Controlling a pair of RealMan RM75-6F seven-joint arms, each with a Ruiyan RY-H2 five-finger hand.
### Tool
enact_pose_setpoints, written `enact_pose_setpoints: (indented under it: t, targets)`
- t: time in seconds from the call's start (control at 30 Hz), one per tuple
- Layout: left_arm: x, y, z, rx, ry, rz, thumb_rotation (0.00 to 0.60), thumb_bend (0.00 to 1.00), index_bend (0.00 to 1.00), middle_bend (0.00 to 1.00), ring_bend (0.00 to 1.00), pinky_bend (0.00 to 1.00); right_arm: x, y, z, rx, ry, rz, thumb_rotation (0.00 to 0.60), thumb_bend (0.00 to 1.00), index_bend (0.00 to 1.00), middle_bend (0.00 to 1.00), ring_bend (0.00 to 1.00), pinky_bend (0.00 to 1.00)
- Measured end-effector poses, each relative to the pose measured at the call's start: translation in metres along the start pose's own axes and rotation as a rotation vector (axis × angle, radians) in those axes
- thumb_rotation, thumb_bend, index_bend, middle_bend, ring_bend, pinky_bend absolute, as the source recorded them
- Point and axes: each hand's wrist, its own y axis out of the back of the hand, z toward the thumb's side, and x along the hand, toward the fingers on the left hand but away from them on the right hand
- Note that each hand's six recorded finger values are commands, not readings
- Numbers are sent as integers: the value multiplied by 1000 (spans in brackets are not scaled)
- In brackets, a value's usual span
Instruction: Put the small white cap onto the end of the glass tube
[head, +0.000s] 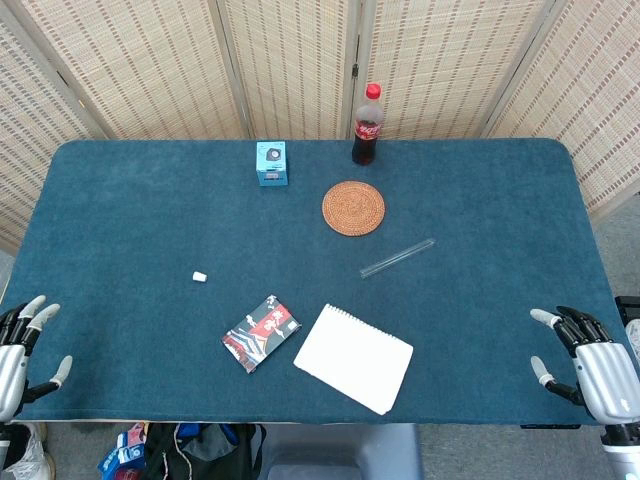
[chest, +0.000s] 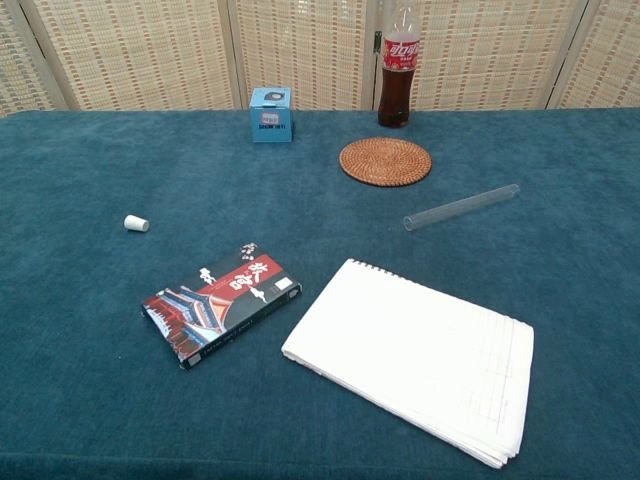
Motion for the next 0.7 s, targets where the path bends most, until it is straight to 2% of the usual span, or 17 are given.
enact_pose_setpoints:
  t: [0.53, 0.7]
  targets:
    - [6, -1, 3, 2, -10, -2, 600, 335, 144, 38, 0, 0, -7, 6, 3, 14, 9, -21, 600, 330, 229, 314, 177, 178]
    - [13, -2, 5, -2, -21, 0, 600, 335, 145, 38, 0, 0, -20, 5, 16, 40, 54, 9, 600, 330, 229, 320, 180, 178]
